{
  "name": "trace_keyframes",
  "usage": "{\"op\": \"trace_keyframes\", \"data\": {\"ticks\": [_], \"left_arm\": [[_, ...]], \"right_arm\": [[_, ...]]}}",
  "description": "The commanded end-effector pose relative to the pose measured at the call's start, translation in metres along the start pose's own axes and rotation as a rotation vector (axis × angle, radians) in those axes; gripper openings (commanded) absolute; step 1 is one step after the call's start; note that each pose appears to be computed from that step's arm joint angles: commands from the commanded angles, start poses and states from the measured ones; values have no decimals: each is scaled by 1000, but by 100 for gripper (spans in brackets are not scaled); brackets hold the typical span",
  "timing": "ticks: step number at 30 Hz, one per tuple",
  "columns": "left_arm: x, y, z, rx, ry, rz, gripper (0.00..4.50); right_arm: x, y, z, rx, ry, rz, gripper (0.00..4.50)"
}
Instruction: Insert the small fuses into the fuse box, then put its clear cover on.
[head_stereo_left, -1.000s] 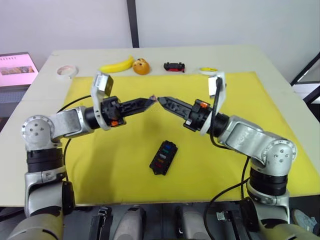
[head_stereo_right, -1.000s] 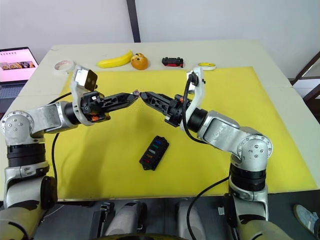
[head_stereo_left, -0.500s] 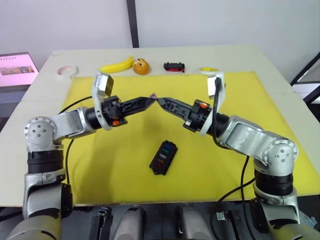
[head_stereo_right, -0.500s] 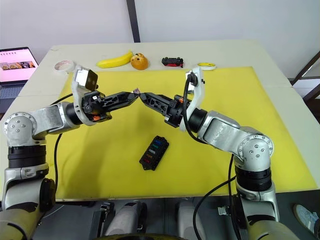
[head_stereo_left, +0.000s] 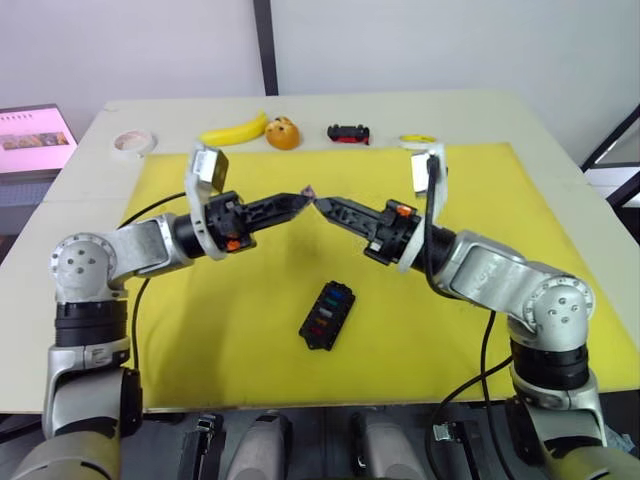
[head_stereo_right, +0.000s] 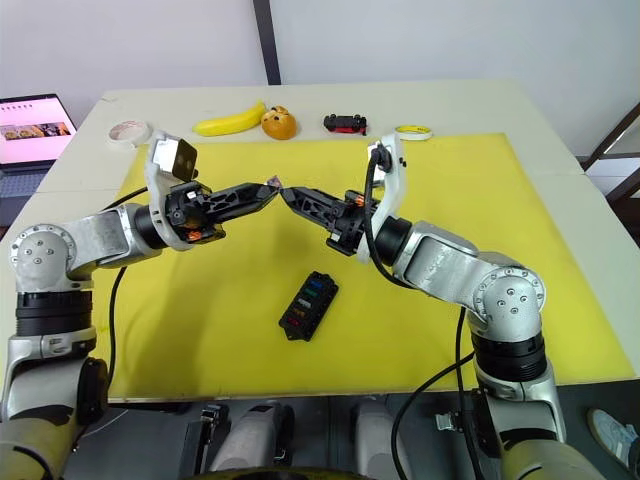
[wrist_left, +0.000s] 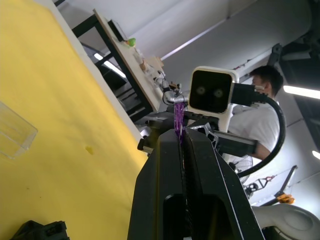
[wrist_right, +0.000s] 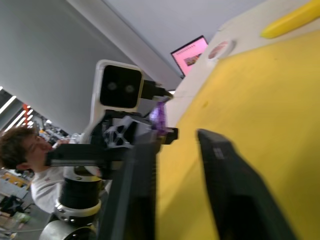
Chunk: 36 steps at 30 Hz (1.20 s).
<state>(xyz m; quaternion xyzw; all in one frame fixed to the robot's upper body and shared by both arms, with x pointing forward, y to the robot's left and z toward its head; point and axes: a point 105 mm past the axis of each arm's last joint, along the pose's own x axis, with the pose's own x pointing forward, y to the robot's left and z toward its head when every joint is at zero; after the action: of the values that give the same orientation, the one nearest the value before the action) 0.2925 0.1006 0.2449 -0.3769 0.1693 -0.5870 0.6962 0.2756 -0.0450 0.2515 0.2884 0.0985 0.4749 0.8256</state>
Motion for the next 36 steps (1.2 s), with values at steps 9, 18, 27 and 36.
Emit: {"op": "trace_keyframes", "data": {"ticks": [9,18,27,36], "left_arm": [[1,-9,2,27,-1,-32,0],[3,-11,3,27,0,-40,0],[4,-12,2,29,8,-48,0],[6,-13,3,28,7,-56,0]], "right_arm": [[-2,15,12,-30,-36,49,52],[-1,14,11,-34,-28,47,52],[1,15,11,-34,-26,56,52],[2,16,9,-32,-18,65,52]]}}
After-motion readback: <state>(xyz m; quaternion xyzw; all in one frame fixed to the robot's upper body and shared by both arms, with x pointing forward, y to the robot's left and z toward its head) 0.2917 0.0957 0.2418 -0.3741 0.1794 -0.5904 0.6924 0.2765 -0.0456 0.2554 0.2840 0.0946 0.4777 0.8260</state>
